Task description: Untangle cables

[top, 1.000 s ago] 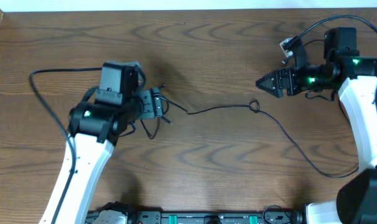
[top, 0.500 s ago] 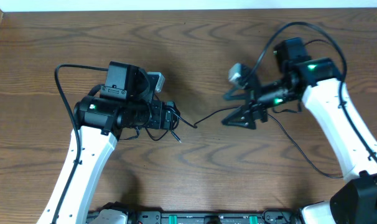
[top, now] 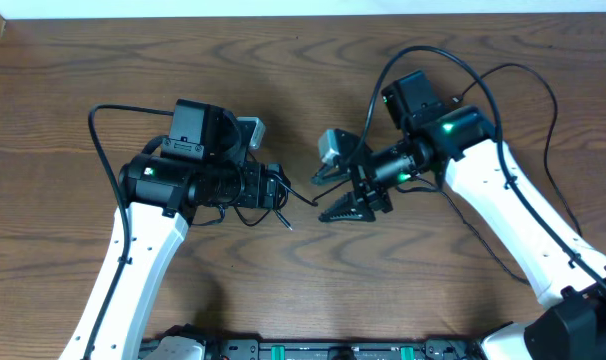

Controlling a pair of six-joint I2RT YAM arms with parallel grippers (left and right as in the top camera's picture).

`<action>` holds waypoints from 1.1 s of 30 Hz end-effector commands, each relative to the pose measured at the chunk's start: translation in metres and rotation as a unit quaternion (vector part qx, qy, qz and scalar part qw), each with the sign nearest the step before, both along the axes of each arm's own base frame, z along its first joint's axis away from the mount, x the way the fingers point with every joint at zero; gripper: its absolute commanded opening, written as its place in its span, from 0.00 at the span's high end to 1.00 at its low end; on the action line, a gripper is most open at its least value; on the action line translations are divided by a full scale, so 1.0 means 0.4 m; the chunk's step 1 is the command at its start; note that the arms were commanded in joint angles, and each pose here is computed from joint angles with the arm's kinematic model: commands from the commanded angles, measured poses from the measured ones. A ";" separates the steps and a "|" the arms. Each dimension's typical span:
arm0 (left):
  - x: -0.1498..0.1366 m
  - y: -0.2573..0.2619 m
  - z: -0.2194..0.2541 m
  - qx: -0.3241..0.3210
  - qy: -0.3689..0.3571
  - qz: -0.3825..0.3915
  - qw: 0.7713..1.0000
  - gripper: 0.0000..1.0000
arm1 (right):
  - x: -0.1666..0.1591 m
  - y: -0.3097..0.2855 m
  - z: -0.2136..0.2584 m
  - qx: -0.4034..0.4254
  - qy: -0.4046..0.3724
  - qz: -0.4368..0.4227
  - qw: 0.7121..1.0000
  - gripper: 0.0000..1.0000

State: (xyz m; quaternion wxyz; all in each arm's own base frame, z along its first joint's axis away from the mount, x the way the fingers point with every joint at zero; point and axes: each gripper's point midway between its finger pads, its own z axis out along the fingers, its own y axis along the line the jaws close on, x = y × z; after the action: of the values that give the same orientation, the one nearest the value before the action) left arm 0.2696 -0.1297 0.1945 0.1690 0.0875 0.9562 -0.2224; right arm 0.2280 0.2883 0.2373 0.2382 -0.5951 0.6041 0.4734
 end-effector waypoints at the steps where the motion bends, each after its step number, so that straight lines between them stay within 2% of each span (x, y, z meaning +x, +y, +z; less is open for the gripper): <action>1: 0.005 -0.006 0.021 -0.011 -0.006 0.003 1.000 0.14 | -0.028 0.026 0.013 0.010 0.038 0.008 0.999 0.39; 3: 0.006 -0.003 0.020 -0.010 -0.003 0.010 1.000 0.14 | -0.038 0.033 0.012 0.009 0.038 0.015 0.999 0.48; 6: 0.006 -0.003 0.019 -0.010 -0.003 0.010 1.000 0.14 | -0.053 0.044 0.012 0.008 0.041 0.024 0.999 0.72; 8: 0.005 -0.003 0.020 -0.010 -0.003 0.010 1.000 0.14 | -0.053 0.049 0.009 0.002 0.040 0.022 0.999 0.94; 9: 0.004 -0.003 0.019 -0.009 -0.002 0.010 1.000 0.14 | -0.043 0.051 0.005 -0.005 0.042 0.011 0.999 0.99; 13: -0.009 0.000 0.012 -0.006 0.010 0.008 1.000 0.14 | 0.056 0.061 -0.001 -0.037 0.067 -0.091 0.993 0.99; 17: -0.035 0.006 0.000 0.012 0.014 -0.031 0.999 0.14 | 0.168 0.058 0.031 -0.017 0.073 -0.182 0.980 0.99; 20: -0.038 0.007 0.000 0.012 0.016 -0.031 0.999 0.14 | 0.206 0.056 0.058 0.005 0.081 -0.209 0.975 0.99; 24: -0.039 0.004 0.001 0.013 0.010 -0.045 0.999 0.14 | 0.217 0.066 0.060 0.004 0.078 -0.223 0.972 0.99; 26: -0.040 0.001 0.002 0.010 0.008 -0.050 0.999 0.14 | 0.248 0.053 0.025 -0.033 0.070 -0.274 0.958 0.99; 30: -0.043 -0.009 0.007 -0.003 0.009 -0.055 0.998 0.14 | 0.311 -0.019 -0.062 -0.126 0.056 -0.389 0.911 0.99; 33: -0.037 -0.047 0.033 -0.049 -0.003 -0.072 0.996 0.14 | 0.305 -0.031 -0.098 -0.152 0.068 -0.391 0.905 0.99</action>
State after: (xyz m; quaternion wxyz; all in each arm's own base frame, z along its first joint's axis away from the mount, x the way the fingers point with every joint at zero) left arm 0.2581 -0.1289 0.1874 0.1419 0.1120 0.9581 -0.2222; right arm 0.3061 0.3123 0.2323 0.2529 -0.3828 0.7931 0.4005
